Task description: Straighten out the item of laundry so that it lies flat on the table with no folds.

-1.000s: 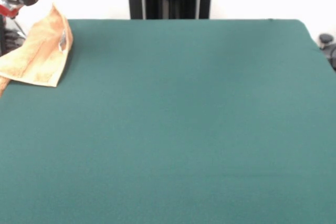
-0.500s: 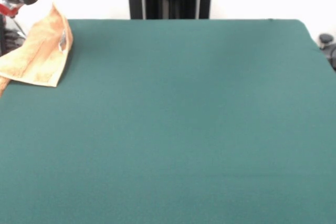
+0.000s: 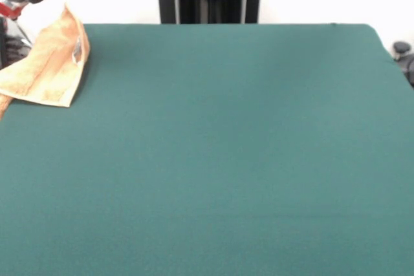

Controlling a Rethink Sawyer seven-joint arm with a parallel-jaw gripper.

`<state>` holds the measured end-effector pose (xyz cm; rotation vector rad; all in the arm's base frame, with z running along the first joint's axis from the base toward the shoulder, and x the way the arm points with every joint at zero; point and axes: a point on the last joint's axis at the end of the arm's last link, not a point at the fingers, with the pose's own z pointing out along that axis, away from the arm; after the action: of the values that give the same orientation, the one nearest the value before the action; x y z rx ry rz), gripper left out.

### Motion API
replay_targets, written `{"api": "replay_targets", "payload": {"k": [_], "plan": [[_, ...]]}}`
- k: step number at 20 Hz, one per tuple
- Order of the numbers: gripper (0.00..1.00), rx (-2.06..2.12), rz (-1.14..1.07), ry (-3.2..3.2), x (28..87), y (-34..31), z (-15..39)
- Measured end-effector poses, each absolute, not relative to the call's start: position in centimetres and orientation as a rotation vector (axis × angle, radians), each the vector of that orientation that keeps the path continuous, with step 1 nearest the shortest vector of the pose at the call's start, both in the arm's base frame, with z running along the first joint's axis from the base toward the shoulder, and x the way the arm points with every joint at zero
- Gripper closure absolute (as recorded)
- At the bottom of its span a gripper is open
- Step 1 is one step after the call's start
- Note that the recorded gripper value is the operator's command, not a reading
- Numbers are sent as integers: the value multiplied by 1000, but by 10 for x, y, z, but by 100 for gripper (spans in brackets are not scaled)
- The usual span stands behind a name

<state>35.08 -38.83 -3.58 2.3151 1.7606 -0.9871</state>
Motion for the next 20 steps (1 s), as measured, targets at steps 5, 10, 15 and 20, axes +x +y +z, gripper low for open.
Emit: {"api": "replay_targets", "payload": {"k": [5,10,15,20], "plan": [[100,2313,-976,1749,354,-391,-30],[100,2314,-977,1749,354,-391,-30],[100,2314,-977,1749,354,-391,-30],[100,2314,-977,1749,354,-391,-30]]}}
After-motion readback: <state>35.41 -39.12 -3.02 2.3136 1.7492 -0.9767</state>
